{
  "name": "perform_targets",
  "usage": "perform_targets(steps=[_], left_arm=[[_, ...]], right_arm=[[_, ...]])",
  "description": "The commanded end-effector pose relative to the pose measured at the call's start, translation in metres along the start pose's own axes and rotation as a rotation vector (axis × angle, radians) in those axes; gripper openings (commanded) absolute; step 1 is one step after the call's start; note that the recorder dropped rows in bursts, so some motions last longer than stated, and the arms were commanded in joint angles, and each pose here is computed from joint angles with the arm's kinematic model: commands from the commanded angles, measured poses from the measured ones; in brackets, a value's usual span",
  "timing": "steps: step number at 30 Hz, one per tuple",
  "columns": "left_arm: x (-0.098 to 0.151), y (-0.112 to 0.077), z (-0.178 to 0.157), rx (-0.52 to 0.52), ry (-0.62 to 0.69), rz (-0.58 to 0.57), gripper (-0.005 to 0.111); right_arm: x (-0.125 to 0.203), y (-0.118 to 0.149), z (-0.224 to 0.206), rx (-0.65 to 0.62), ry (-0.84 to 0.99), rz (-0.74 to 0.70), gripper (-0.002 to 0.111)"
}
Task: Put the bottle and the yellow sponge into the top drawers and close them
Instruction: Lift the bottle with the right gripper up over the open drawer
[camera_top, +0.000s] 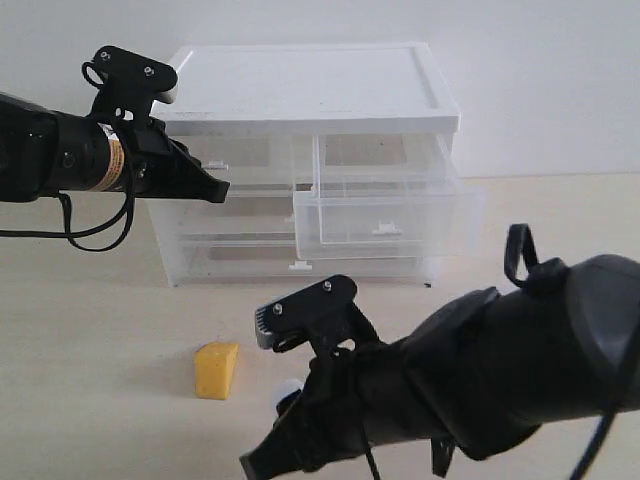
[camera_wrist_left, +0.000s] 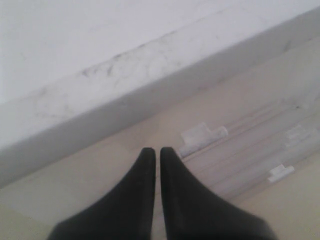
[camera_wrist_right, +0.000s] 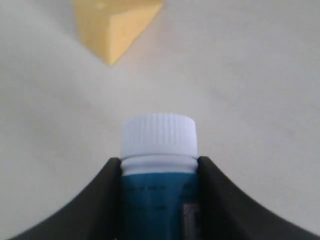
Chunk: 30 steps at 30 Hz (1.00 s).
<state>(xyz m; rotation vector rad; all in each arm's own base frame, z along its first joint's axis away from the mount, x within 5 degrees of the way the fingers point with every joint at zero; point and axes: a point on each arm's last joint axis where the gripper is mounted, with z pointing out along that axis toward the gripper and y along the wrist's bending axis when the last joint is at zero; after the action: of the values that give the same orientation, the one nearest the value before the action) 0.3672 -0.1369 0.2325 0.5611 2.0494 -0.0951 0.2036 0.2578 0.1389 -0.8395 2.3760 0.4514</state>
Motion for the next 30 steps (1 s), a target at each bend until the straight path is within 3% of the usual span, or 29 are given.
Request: perform_targets(steps=[1, 6, 10, 21, 26, 30], left_arm=[[0.000, -0.001, -0.001, 0.016, -0.002, 0.000, 0.004], [0.000, -0.001, -0.001, 0.016, -0.002, 0.000, 0.004], [0.000, -0.001, -0.001, 0.016, -0.002, 0.000, 0.004], [0.000, -0.001, -0.001, 0.016, -0.002, 0.000, 0.004], [0.000, -0.001, -0.001, 0.016, -0.002, 0.000, 0.004], [0.000, -0.001, -0.001, 0.016, -0.002, 0.000, 0.004]], right_arm=[[0.008, 0.006, -0.030, -0.105, -0.019, -0.053, 0.000], [-0.021, 0.014, -0.091, -0.171, -0.230, -0.100, 0.000], [-0.047, 0.007, -0.129, -0.064, -0.412, -0.137, 0.000], [-0.099, -0.041, -0.162, 0.034, -0.579, -0.069, 0.000], [-0.122, -0.073, -0.181, 0.180, -0.642, -0.184, 0.000], [-0.129, -0.080, -0.156, 0.229, -0.561, -0.353, 0.000]])
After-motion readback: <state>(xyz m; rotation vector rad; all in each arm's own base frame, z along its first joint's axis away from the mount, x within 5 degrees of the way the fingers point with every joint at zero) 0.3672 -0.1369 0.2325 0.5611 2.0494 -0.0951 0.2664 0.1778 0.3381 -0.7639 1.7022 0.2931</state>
